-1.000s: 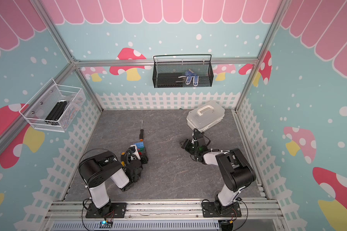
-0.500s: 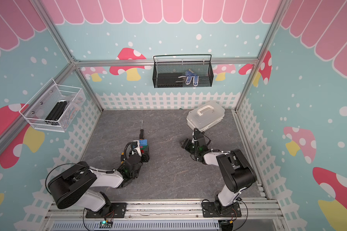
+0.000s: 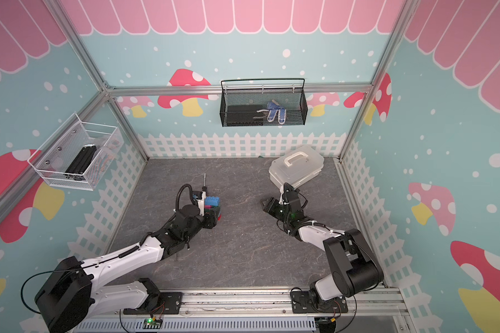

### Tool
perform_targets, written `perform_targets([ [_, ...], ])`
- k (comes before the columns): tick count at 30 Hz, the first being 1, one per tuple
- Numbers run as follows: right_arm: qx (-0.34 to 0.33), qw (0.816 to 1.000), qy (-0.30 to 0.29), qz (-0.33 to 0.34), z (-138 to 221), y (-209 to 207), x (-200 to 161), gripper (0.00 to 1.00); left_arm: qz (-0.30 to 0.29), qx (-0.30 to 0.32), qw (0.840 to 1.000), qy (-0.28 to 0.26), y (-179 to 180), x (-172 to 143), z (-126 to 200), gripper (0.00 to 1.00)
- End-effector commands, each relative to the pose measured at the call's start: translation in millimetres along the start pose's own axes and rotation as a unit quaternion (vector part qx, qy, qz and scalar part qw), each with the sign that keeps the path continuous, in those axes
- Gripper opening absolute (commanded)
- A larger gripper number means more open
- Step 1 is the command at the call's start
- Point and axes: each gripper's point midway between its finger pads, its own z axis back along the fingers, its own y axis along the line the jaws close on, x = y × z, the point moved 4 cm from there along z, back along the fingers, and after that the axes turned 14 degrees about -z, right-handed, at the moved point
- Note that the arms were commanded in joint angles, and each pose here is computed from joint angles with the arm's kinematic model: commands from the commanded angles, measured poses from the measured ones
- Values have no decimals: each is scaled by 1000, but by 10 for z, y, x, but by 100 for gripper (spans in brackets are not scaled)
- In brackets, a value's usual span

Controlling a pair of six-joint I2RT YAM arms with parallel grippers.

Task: Assemble the number 5 with lego
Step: Adjust the lego brick at the center of the board.

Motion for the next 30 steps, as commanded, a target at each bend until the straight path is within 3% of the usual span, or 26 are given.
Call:
perform_targets([
  [1, -13, 1000, -10, 1, 121, -34, 9, 64, 7, -56, 995, 83, -146, -116, 17, 56],
  [17, -37, 999, -16, 5, 605, -113, -137, 63, 44, -117, 962, 242, -365, -373, 69, 53],
  [30, -47, 999, -12, 4, 697, -222, -221, 63, 36, -101, 944, 312, -377, -681, -13, 51],
])
